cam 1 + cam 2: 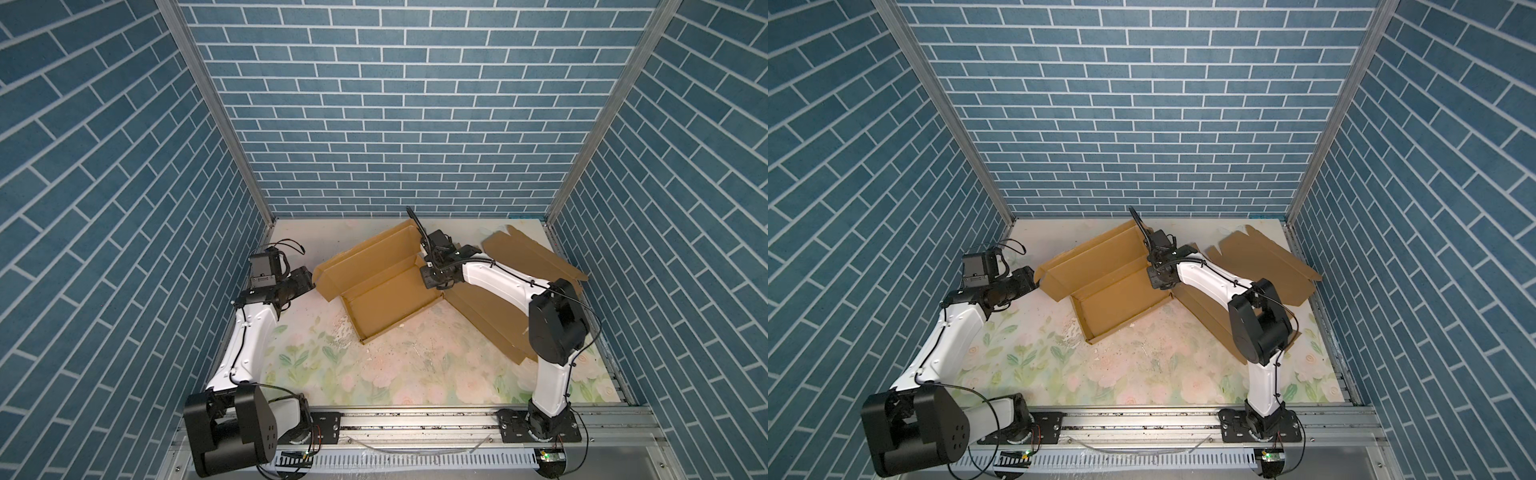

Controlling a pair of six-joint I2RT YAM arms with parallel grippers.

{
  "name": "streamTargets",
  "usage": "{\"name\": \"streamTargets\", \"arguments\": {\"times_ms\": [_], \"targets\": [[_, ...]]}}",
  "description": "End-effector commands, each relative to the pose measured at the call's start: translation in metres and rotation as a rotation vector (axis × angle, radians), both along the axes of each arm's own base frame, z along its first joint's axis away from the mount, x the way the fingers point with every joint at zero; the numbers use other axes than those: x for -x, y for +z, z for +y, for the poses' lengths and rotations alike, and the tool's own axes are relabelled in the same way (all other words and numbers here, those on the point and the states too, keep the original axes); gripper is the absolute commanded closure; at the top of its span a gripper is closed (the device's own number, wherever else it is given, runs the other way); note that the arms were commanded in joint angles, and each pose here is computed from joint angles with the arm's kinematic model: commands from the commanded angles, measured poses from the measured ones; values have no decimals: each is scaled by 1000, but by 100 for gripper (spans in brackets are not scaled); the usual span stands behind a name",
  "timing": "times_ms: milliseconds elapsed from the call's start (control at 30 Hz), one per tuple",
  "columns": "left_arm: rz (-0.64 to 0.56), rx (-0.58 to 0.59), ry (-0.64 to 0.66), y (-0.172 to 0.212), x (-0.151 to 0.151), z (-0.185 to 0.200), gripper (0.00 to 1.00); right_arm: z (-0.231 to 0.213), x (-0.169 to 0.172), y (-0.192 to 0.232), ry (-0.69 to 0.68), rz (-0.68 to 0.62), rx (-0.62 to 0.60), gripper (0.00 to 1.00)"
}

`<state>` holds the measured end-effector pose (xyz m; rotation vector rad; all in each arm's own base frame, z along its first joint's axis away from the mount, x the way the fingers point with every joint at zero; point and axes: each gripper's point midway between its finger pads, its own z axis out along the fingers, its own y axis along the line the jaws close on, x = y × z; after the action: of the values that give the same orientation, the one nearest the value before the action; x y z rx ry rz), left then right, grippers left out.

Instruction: Fold the paper box

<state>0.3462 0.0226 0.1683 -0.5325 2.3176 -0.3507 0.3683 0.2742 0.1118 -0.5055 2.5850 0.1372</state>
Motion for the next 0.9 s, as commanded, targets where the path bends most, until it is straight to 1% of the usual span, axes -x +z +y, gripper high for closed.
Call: {"name": "streamTargets", "arguments": {"times_ms": [0, 133, 300, 367, 433, 533, 600, 667, 733, 800, 867], "targets": [[-28, -3, -25, 9, -1, -3, 27, -33, 12, 0, -203, -13, -30, 100], [-44, 25, -31, 7, -2, -8, 27, -72, 33, -13, -395, -16, -54, 100], [-56, 6, -71, 1, -3, -25, 27, -99, 49, -42, -540, 4, -90, 100], [-54, -6, -99, -2, -2, -35, 27, -102, 52, -53, -585, 25, -132, 100], [-52, -6, -112, -6, -1, -43, 27, -100, 57, -65, -598, 53, -157, 100], [-59, 21, -121, -10, 1, -50, 27, -99, 58, -78, -607, 93, -161, 99], [-62, 33, -129, -10, 3, -54, 27, -97, 56, -80, -593, 116, -188, 92], [-75, 28, -144, -6, 5, -56, 28, -93, 55, -76, -542, 131, -204, 79], [-91, 18, -175, -1, 8, -58, 28, -86, 54, -67, -464, 146, -243, 67], [-101, 11, -214, 3, 10, -62, 27, -81, 54, -55, -394, 141, -273, 58], [-104, 9, -258, 6, 12, -68, 27, -81, 54, -42, -346, 130, -293, 52]]}}
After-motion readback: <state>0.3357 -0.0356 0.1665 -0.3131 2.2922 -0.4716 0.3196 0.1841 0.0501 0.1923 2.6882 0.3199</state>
